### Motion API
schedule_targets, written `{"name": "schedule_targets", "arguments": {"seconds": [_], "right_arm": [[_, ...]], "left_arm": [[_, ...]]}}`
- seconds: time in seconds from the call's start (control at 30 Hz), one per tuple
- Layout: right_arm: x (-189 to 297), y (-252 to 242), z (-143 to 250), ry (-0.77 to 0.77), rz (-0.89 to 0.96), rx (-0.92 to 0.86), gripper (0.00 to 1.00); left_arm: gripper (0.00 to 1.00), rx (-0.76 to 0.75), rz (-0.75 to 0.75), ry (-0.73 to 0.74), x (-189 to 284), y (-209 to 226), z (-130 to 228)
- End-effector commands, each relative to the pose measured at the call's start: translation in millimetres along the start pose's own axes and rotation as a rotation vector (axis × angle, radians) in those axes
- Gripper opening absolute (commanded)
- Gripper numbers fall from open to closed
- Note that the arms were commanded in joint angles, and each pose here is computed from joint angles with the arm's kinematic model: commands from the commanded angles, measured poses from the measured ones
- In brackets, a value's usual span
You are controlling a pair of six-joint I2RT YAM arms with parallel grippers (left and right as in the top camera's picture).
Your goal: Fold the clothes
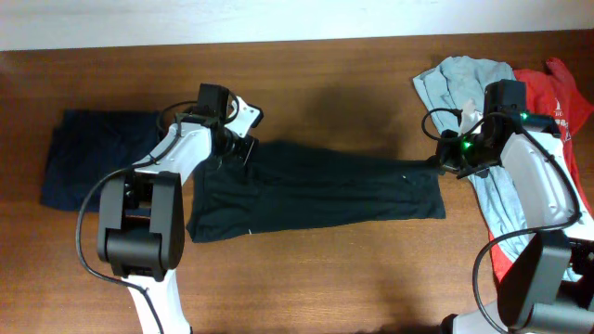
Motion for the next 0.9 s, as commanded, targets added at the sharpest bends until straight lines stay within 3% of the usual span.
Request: {"name": "schedule_targets", "arguments": {"seconds": [0.0, 0.13, 0.37, 0.47, 0.53, 0.77, 0.87], "right_arm": [[6.3, -1.7, -2.5, -0.022, 0.018, 0.003, 0.05], [6.3, -1.6, -2.0, -0.02, 0.018, 0.002, 0.05], [6.3, -1.6, -2.1, -0.02, 0.018, 0.002, 0.05], [6.3, -1.6, -2.1, -0.02, 0.018, 0.002, 0.05], [6.3, -1.6, -2.1, -0.02, 0.018, 0.002, 0.05], [6.3, -1.7, -2.1, -0.02, 0.019, 0.002, 0.05], [6.4, -4.8, -1.9, -0.019, 0.042, 0.002, 0.05]], "left_arm": [[0.01, 0.003, -0.022, -0.084, 29.8, 1.1, -33.8], [0.01, -0.003, -0.024, -0.102, 58.4, -6.5, -44.2], [0.06, 0.085, 0.017, 0.195, 61.4, -17.8, 17.9], [0.26, 0.11, 0.027, 0.275, 64.5, -20.9, 34.4], [0.29, 0.111, 0.027, 0.283, 64.9, -21.2, 35.9], [0.27, 0.077, -0.046, 0.194, 60.8, -8.8, 17.6], [0.14, 0.073, -0.043, 0.178, 70.3, -11.6, 9.9]]}}
Point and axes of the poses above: each gripper's point midway between its finger pads, its own x axis back along the fingers, its own y axis along the line the jaws close on, z = x × y, the point moved 4 cm from there along x, back along the fingers, and after that the axes turned 9 degrees about x, right-handed, at the moved point
